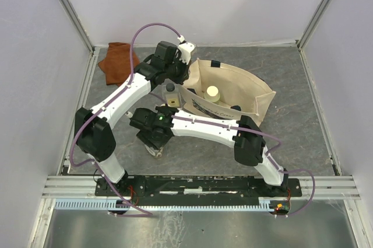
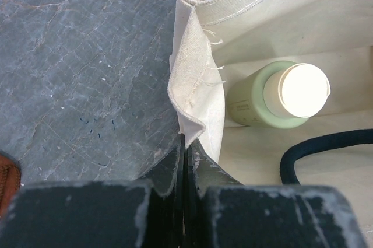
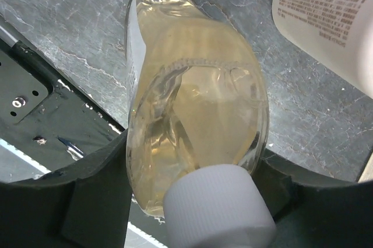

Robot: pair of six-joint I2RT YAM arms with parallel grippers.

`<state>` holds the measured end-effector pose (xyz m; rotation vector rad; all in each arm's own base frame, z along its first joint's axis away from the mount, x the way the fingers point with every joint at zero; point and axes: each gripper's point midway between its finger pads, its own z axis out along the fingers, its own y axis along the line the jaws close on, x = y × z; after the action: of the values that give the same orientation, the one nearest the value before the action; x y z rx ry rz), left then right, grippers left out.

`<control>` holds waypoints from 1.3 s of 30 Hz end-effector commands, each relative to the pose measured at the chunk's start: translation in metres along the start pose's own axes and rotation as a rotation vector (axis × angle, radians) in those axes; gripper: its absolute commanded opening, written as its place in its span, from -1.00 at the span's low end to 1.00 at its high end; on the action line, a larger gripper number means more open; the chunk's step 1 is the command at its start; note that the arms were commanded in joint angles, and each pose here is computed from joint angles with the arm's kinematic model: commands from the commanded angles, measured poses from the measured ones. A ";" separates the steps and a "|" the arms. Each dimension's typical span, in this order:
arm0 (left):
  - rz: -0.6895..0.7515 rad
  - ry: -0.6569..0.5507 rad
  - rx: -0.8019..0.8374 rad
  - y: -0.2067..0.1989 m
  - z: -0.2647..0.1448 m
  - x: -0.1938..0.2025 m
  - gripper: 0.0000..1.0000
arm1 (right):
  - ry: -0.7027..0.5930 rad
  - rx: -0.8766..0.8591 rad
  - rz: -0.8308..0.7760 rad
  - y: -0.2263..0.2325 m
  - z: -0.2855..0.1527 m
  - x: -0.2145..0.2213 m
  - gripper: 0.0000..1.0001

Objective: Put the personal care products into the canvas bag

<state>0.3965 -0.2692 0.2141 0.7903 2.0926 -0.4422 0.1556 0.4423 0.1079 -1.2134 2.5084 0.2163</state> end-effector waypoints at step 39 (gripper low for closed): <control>-0.006 -0.048 -0.005 0.006 -0.031 -0.013 -0.95 | -0.062 0.193 0.229 -0.076 -0.099 0.138 -0.21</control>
<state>0.3952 -0.2625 0.2217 0.7771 2.0832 -0.4530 0.1013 0.2619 0.1388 -0.9417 2.6016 0.0391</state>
